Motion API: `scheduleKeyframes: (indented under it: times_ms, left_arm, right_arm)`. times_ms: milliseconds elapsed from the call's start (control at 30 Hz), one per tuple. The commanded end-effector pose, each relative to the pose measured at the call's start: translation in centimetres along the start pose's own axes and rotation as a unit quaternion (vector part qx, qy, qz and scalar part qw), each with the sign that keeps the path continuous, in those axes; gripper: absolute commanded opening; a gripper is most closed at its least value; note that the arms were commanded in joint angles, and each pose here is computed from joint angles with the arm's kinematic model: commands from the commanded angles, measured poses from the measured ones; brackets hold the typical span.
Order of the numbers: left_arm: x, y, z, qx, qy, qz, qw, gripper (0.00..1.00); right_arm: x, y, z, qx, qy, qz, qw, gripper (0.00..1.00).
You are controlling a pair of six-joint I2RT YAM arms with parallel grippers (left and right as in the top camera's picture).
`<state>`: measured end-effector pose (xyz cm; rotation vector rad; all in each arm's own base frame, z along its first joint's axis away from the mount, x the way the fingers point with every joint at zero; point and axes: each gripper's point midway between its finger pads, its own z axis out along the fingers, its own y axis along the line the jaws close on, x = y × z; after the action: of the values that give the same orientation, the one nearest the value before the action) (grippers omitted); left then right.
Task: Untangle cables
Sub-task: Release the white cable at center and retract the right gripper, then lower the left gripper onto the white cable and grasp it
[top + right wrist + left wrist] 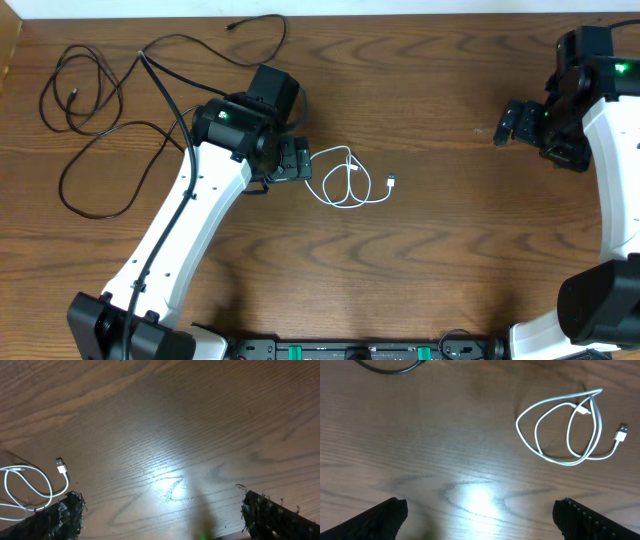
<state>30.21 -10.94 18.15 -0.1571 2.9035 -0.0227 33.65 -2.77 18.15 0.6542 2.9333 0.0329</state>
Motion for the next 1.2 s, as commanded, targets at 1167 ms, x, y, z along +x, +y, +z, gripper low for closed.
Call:
scheduleKeyframes:
  times_ms: [1167]
  left_arm:
    - [3.5, -12.6, 12.1, 0.103, 0.102, 0.107, 0.984, 0.77]
  right_arm:
    - [-0.4, -0.1, -0.6, 0.003, -0.012, -0.002, 1.000, 0.99]
